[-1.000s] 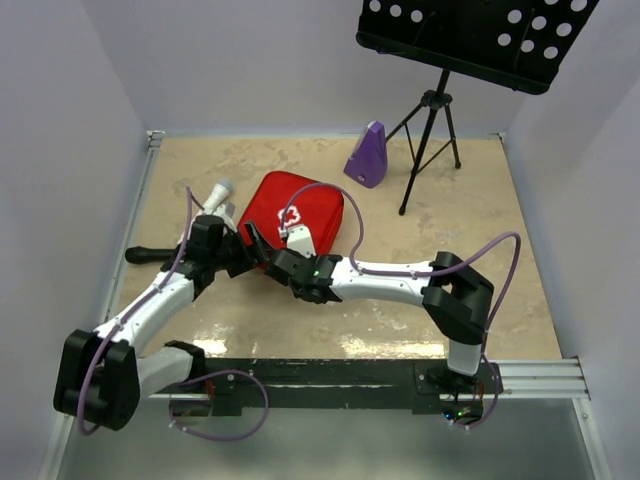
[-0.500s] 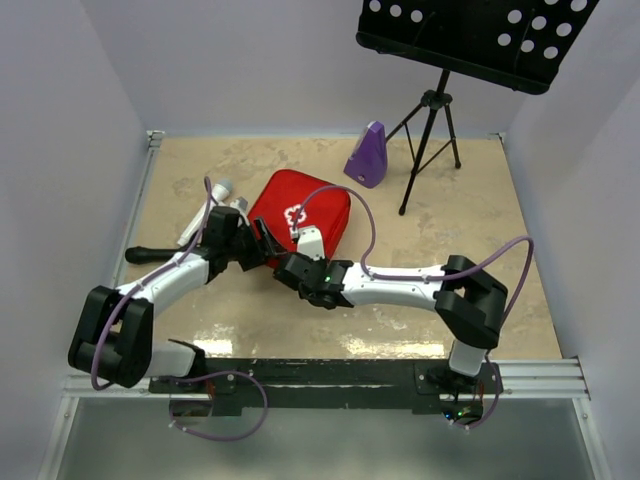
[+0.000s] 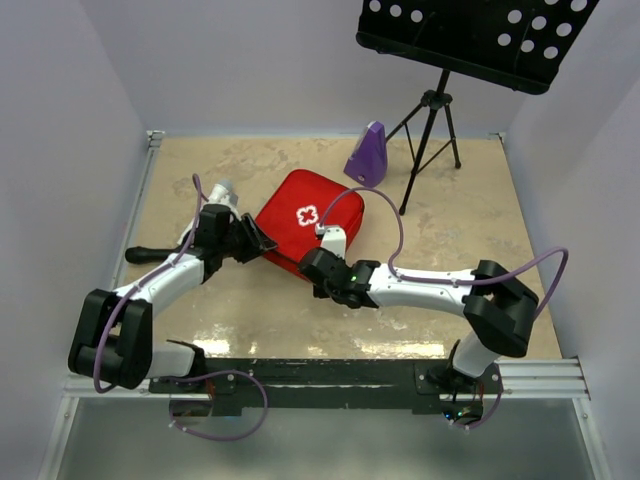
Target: Organize the medicine kit
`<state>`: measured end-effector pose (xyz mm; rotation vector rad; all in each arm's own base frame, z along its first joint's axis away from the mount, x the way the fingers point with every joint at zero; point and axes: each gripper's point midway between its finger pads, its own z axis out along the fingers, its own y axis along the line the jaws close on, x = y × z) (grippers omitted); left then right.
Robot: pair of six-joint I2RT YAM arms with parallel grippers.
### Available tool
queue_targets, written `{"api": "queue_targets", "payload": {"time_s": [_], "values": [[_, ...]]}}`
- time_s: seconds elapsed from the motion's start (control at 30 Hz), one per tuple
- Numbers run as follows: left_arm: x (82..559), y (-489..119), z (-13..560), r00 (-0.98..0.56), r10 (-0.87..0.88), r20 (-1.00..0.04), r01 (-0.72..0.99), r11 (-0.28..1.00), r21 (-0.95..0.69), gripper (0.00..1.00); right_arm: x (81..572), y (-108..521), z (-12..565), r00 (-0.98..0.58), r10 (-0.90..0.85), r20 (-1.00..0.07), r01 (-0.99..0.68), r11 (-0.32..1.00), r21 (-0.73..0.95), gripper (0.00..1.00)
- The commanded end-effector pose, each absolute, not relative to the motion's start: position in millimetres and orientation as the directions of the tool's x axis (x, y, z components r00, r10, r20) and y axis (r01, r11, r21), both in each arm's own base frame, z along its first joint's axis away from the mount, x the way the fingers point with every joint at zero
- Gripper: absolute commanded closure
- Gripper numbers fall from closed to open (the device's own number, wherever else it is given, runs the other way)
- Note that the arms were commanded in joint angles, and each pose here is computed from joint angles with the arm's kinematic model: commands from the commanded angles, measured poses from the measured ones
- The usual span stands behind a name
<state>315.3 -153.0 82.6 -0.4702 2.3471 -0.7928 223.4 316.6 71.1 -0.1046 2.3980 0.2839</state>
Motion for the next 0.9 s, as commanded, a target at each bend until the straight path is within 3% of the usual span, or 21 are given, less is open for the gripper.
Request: {"api": "queue_targets", "payload": {"time_s": [0.0, 0.17, 0.3, 0.47, 0.53, 0.67, 0.73, 0.87], "values": [[330, -90, 51, -0.662, -0.526, -0.534, -0.300, 0.839, -0.453, 0.57, 203, 257, 57, -0.795, -0.104, -0.598, -0.120, 0.993, -0.014, 1.00], [335, -83, 46, -0.654, -0.550, -0.519, -0.321, 0.823, -0.468, 0.62, 199, 245, 59, -0.805, -0.112, -0.583, -0.124, 0.992, -0.019, 1.00], [337, -77, 40, -0.656, -0.569, -0.497, -0.342, 0.810, -0.476, 0.81, 191, 239, 61, -0.818, -0.114, -0.564, -0.129, 0.992, -0.012, 1.00], [338, -75, 38, -0.656, -0.571, -0.494, -0.349, 0.809, -0.472, 0.84, 190, 231, 61, -0.821, -0.087, -0.564, -0.091, 0.996, -0.021, 1.00], [338, -77, 41, -0.663, -0.563, -0.493, -0.336, 0.813, -0.475, 0.78, 190, 233, 62, -0.821, -0.085, -0.564, -0.092, 0.996, -0.016, 0.95], [339, -84, 49, -0.692, -0.541, -0.477, -0.306, 0.819, -0.485, 0.52, 197, 240, 82, -0.796, -0.058, -0.602, -0.094, 0.995, 0.029, 0.59], [337, -86, 57, -0.694, -0.533, -0.484, -0.290, 0.822, -0.491, 0.45, 202, 247, 98, -0.777, -0.039, -0.628, -0.097, 0.994, 0.059, 0.46], [331, -83, 76, -0.680, -0.521, -0.517, -0.262, 0.830, -0.492, 0.34, 212, 259, 130, -0.741, 0.003, -0.671, -0.103, 0.988, 0.117, 0.33]]}}
